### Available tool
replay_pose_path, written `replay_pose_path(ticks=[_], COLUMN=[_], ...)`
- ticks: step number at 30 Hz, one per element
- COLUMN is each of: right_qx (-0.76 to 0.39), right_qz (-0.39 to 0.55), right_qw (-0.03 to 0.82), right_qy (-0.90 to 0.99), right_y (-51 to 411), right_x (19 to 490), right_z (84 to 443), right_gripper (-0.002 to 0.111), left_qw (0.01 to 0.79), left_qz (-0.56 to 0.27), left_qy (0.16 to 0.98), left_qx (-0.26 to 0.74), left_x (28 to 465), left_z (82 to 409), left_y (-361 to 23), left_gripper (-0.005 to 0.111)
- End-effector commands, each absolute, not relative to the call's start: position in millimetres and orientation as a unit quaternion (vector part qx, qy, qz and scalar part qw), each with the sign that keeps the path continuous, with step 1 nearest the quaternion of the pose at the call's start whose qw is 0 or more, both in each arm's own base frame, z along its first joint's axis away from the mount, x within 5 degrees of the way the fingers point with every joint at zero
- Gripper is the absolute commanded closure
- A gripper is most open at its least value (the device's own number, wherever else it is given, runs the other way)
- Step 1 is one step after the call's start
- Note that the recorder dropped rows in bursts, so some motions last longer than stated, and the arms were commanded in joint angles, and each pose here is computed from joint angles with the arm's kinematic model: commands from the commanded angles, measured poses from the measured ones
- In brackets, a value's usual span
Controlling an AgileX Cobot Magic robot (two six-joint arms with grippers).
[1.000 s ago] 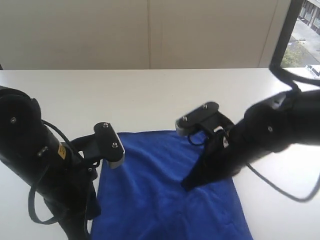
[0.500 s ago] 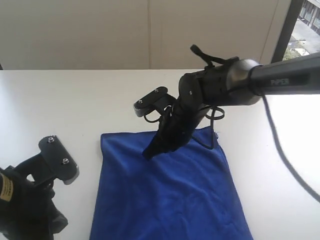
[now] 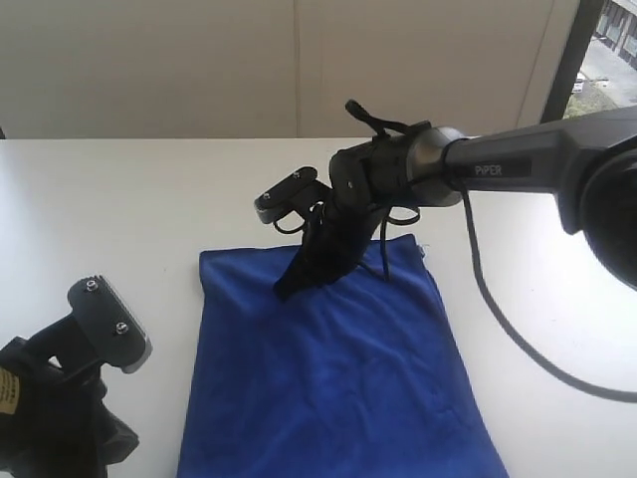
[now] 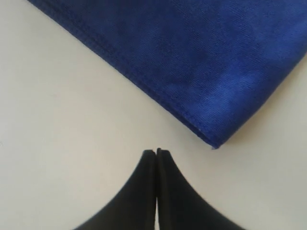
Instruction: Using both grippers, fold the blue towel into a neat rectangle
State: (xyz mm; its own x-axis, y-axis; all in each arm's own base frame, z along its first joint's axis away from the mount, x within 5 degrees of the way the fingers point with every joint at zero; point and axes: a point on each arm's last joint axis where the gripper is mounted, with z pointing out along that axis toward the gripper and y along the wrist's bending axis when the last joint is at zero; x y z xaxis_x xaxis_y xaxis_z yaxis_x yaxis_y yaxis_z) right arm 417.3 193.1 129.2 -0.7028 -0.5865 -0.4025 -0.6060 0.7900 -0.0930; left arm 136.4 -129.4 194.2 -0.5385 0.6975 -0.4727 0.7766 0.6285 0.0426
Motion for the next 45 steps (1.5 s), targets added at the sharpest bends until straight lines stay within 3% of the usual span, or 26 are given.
replay_pose_path(ticks=[1, 8, 14, 21, 26, 29, 32, 37, 40, 45], right_qx=[-0.310, -0.303, -0.339, -0.398, -0.440, -0.442, -0.441, -0.494, -0.534, -0.604], right_qz=[0.012, 0.013, 0.003, -0.017, -0.025, -0.025, -0.019, -0.020, -0.016, -0.031], right_qw=[0.215, 0.237, 0.271, 0.239, 0.197, 0.186, 0.174, 0.140, 0.150, 0.162], right_qy=[0.926, 0.923, 0.901, 0.886, 0.876, 0.877, 0.880, 0.858, 0.832, 0.780], right_y=[184.9, 184.2, 175.0, 144.6, 113.2, 103.2, 98.7, 94.9, 96.0, 94.5], right_x=[431.6, 440.9, 419.5, 348.9, 274.7, 250.8, 238.2, 227.0, 223.7, 217.9], right_z=[120.1, 132.7, 218.7, 260.9, 266.3, 261.3, 254.0, 232.1, 219.4, 203.2], right_gripper=[0.108, 0.108, 0.108, 0.108, 0.108, 0.108, 0.108, 0.108, 0.102, 0.079], left_qw=[0.232, 0.242, 0.264, 0.323, 0.270, 0.189, 0.100, 0.050, 0.058, 0.086], left_qz=[-0.088, -0.091, -0.086, -0.085, -0.062, -0.049, -0.038, -0.048, -0.068, -0.090], left_qy=[0.875, 0.873, 0.853, 0.819, 0.798, 0.795, 0.784, 0.734, 0.709, 0.640], left_qx=[0.415, 0.414, 0.441, 0.466, 0.535, 0.575, 0.611, 0.675, 0.699, 0.758], left_x=[135.6, 136.8, 139.2, 148.9, 164.0, 170.9, 172.2, 173.6, 175.5, 173.2], left_z=[193.7, 194.6, 196.5, 207.8, 245.6, 260.8, 252.2, 226.6, 216.0, 207.4], left_y=[-127.8, -128.8, -130.7, -138.7, -154.8, -162.6, -164.7, -170.5, -177.4, -182.7], left_gripper=[0.107, 0.107, 0.107, 0.107, 0.107, 0.107, 0.107, 0.107, 0.099, 0.061])
